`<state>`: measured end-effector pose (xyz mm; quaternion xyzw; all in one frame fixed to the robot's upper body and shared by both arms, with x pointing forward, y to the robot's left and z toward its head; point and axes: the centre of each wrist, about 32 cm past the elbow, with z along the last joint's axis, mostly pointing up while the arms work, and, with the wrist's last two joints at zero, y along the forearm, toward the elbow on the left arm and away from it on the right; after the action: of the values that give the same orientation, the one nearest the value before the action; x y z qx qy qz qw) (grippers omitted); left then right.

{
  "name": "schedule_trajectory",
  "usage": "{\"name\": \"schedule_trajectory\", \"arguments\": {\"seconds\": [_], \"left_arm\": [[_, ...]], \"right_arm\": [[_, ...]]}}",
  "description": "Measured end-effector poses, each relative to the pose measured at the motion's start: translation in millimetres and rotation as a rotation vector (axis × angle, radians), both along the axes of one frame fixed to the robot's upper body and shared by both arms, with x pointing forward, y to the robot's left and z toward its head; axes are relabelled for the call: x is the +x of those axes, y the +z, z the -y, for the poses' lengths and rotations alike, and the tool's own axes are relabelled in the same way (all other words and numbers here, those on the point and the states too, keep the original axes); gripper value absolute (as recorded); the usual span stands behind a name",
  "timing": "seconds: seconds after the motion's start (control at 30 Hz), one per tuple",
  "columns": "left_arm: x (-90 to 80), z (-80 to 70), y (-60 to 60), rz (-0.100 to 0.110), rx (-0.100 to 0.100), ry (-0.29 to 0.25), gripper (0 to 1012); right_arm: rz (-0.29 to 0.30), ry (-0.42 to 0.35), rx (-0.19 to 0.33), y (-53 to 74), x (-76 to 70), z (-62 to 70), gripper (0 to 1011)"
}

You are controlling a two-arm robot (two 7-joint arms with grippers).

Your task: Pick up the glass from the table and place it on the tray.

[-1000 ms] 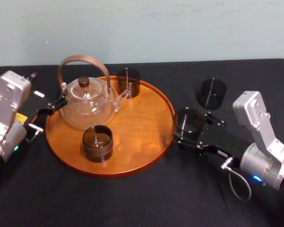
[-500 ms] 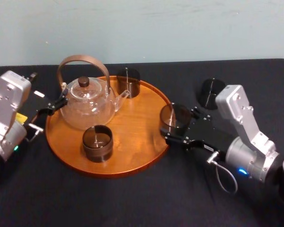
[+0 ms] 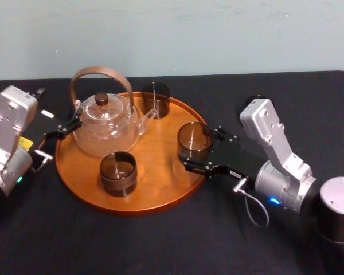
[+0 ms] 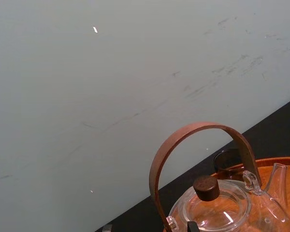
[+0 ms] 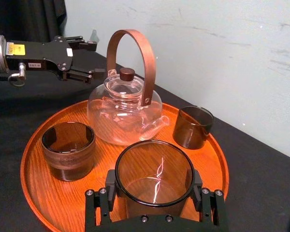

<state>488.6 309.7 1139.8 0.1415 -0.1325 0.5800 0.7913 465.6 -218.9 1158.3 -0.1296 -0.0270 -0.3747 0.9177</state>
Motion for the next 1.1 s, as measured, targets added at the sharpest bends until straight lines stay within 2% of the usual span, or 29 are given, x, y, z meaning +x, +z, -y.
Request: {"name": "schedule_trajectory", "arguments": {"seconds": [0.6,1.1], "left_arm": [[0.0,0.0,0.0,0.0,0.0,0.0,1010],[0.0,0.0,0.0,0.0,0.0,0.0,1009]], "right_arm": [[-0.033,0.027,-0.011,-15.5,19.4,-24.7,906],[-0.062,0.027,-0.011,-28.5,27.9,-34.8,906]]}}
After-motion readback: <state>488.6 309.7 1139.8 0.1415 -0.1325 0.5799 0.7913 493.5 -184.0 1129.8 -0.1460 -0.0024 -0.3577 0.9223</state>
